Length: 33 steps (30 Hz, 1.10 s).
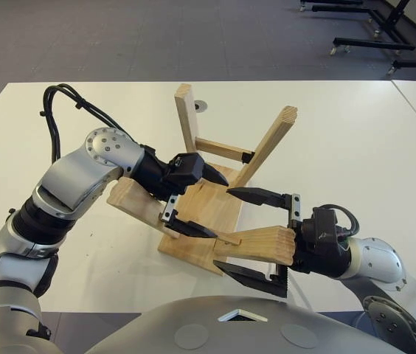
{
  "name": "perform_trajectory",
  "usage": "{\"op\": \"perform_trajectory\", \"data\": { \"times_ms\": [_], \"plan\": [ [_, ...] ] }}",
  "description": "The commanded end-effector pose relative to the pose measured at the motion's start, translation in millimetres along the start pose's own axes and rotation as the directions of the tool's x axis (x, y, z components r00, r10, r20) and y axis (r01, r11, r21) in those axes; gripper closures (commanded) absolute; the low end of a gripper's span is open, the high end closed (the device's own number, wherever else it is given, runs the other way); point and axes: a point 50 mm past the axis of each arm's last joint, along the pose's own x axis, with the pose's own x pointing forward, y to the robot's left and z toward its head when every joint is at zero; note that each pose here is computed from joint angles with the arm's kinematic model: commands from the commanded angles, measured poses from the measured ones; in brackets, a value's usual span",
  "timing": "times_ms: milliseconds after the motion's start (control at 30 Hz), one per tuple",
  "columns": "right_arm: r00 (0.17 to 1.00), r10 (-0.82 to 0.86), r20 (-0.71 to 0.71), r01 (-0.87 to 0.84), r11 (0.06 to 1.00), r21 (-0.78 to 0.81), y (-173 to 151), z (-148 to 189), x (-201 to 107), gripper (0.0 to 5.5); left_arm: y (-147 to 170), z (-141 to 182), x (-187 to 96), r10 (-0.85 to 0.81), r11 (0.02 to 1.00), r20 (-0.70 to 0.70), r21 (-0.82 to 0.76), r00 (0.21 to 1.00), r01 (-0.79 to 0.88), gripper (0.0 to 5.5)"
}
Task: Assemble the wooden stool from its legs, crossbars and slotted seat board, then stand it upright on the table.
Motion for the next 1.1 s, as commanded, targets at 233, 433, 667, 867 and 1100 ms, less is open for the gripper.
{"op": "perform_trajectory", "data": {
  "times_ms": [233,433,667,867,1100],
  "plan": [
    [1.000,0.009,0.000,-0.009,1.000,-0.005,-3,0,-1,0.13,6,-11,4,0.084,0.996,-0.065,-0.035,0.994,-0.086,0.10],
    [1.000,0.025,0.001,-0.025,1.000,-0.011,-3,1,1,0.13,-1,-13,5,0.054,0.997,-0.078,-0.054,0.996,-0.058,0.10],
    [0.999,0.044,0.002,-0.044,0.999,-0.021,-3,5,6,0.13,-2,-18,8,0.062,0.995,-0.092,-0.076,0.994,-0.069,0.10],
    [0.998,0.060,-0.003,-0.060,0.998,-0.017,4,4,7,0.13,0,-20,9,0.078,0.992,-0.090,-0.091,0.993,-0.086,0.10],
    [0.998,0.060,0.002,-0.060,0.998,-0.030,-8,3,9,0.13,-1,-21,9,0.072,0.992,-0.091,-0.094,0.993,-0.080,0.10]
  ]
}}
